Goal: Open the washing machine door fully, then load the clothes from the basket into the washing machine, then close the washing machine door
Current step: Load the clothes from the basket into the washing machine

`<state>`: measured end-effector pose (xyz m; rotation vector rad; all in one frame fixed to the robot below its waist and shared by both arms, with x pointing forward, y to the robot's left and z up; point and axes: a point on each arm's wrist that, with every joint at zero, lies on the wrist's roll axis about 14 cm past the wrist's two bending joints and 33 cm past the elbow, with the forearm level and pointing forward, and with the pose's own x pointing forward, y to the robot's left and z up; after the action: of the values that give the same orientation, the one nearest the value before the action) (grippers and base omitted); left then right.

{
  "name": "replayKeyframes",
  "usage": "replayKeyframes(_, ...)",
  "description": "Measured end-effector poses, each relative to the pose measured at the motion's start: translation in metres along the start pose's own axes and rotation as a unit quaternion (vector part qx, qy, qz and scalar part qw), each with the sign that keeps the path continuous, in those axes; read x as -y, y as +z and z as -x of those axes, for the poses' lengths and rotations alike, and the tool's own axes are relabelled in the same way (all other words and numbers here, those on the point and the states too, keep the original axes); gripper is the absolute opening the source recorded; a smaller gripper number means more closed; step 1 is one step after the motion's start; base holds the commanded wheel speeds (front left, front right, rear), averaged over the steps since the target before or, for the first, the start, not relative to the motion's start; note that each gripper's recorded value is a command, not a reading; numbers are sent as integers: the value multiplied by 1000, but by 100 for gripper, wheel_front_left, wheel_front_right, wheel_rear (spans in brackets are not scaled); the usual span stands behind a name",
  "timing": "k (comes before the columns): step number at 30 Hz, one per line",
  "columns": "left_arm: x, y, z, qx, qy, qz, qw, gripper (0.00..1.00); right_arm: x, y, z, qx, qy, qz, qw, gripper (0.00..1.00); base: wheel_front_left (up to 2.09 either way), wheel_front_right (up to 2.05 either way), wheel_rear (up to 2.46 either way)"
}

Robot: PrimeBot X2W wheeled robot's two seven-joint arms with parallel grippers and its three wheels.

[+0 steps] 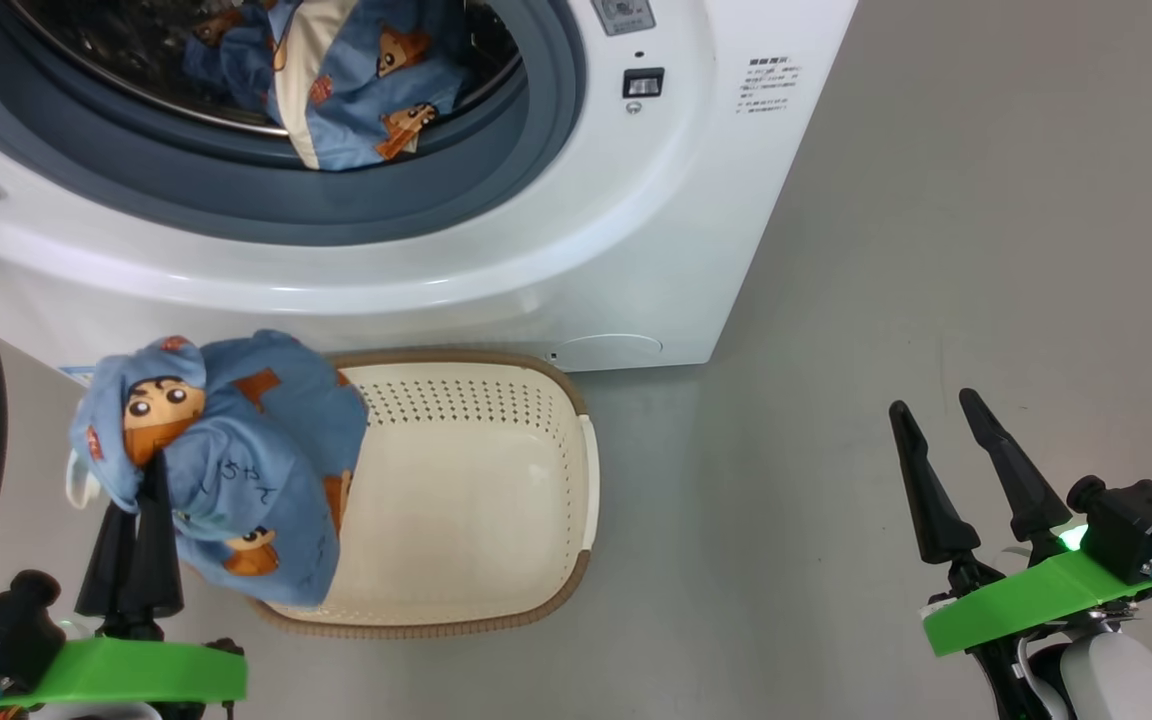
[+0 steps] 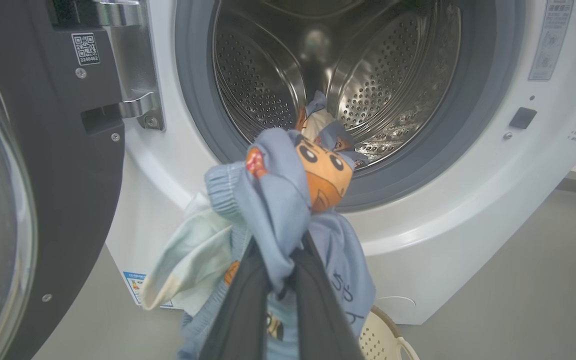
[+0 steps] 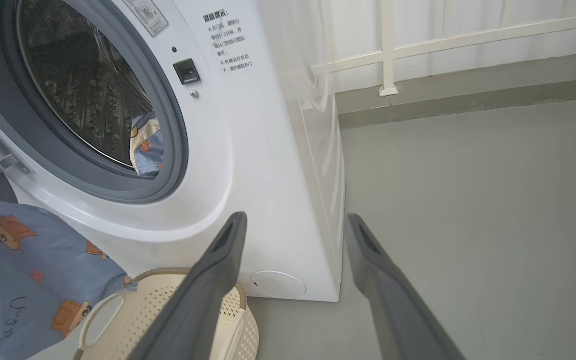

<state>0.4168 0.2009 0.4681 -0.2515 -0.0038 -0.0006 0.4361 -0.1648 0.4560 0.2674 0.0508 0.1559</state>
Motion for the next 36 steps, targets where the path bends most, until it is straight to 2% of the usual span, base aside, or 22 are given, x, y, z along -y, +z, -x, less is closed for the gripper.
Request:
replayKeyframes(10,16,3,-15,9,-26,9,1000,0,3,-3,1,-3,-6,-2,1000,100,0,0,0)
replayKeyframes(24,53,60,-111,108,-90,11,990,0,14,-16,0,-14,-31,-16,999,100,0,0,0)
replayKeyframes(36,57,1,-187,17,-76,29,997,0,25,-22,-5,-16,-54,-21,998,100,0,0,0)
